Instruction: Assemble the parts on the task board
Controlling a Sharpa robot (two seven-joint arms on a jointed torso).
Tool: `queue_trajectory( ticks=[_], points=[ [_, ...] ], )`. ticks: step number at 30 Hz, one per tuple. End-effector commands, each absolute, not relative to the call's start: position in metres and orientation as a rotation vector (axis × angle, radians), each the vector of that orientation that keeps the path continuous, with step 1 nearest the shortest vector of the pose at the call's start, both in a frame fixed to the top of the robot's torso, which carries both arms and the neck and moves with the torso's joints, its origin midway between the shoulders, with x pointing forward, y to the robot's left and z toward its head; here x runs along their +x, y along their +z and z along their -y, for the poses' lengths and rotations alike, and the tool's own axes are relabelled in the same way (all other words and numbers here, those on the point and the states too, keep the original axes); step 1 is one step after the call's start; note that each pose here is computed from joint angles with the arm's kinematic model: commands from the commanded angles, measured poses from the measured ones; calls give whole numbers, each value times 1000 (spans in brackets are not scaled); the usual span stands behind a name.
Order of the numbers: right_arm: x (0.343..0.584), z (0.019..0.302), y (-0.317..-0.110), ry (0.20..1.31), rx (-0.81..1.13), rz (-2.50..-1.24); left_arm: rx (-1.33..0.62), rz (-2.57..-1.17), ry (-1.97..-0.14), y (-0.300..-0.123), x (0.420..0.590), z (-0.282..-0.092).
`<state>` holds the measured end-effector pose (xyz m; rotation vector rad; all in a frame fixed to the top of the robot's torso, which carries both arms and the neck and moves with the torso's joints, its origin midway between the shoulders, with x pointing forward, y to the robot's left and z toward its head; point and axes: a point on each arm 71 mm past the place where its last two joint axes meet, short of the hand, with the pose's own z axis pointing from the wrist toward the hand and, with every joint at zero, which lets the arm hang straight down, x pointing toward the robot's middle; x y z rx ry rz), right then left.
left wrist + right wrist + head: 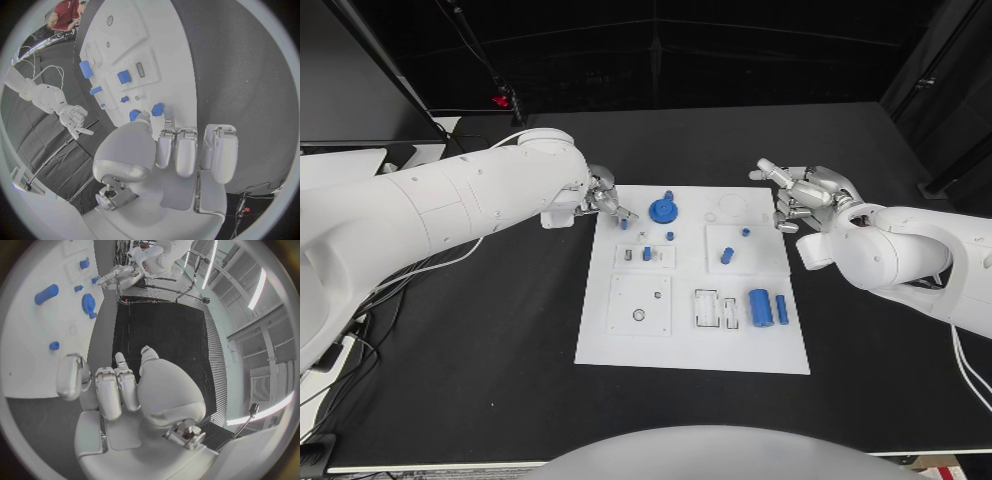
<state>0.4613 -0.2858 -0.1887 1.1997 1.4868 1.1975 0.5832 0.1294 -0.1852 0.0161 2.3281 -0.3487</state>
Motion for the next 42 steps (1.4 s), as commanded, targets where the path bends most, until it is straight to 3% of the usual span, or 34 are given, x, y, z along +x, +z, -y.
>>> queue_trajectory(
  ticks=[1, 42],
  points=[
    [461, 284, -188, 1208, 1194, -1489, 35, -2336, -359, -185, 583, -127],
    [462, 284, -188, 1202, 1197, -1489, 41, -2341, -364, -187, 582, -124]
  ],
)
